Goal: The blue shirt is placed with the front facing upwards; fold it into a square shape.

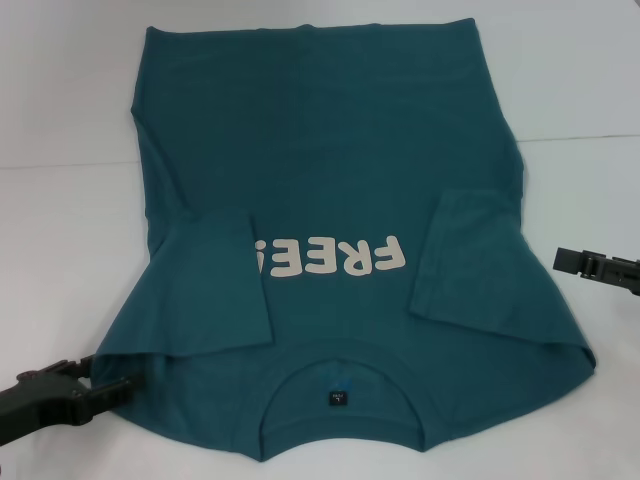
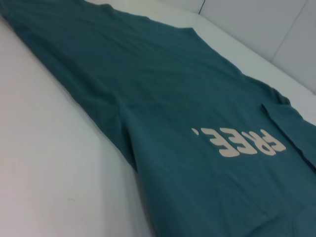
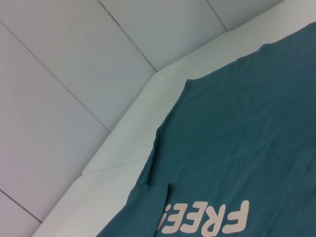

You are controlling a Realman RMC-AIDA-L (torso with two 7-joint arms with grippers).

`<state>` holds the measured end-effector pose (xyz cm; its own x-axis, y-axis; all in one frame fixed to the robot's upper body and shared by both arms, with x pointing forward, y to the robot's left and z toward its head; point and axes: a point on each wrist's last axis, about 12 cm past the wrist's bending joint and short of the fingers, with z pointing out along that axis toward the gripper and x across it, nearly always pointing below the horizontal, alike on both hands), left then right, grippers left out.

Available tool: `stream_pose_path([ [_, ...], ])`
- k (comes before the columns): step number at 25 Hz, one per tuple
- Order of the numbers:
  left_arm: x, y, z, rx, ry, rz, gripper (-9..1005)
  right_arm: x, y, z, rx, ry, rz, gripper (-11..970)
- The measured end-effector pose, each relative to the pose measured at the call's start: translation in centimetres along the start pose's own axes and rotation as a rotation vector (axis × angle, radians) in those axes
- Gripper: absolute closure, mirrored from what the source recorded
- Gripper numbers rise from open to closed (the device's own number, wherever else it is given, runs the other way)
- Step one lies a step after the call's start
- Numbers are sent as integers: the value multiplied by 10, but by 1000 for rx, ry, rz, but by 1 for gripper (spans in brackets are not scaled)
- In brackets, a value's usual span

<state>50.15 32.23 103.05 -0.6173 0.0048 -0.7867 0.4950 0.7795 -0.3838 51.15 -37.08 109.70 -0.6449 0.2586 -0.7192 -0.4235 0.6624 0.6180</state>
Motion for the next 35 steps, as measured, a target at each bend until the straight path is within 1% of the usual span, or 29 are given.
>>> stream_pose_path([
  [8, -1, 2, 2, -20, 7, -2, 257, 0, 0, 2, -2, -1, 6, 34],
  [14, -2, 4, 2, -30, -2, -8, 506, -2, 0, 1, -4, 2, 26, 34],
  [19, -4, 3, 4, -30, -4, -8, 714, -9, -1, -6, -8, 22, 60, 35],
  [22, -6, 2, 6, -23, -5, -6, 828, -17, -1, -13, -7, 55, 87, 35],
  [25, -9, 1, 8, -13, -5, -4, 941, -31, -6, -20, 39, 129, 140, 35],
  [27, -10, 1, 9, -9, -7, -1, 952, -41, -9, -21, 88, 206, 194, 33],
  [29, -12, 0, 10, -7, -8, 1, 963, -49, -9, -18, 120, 268, 225, 30],
  [32, -14, 0, 11, -3, -10, 5, 980, -59, -7, -10, 159, 332, 255, 28],
  [35, -15, 0, 11, 1, -11, 7, 996, -66, -7, -3, 197, 372, 262, 29],
])
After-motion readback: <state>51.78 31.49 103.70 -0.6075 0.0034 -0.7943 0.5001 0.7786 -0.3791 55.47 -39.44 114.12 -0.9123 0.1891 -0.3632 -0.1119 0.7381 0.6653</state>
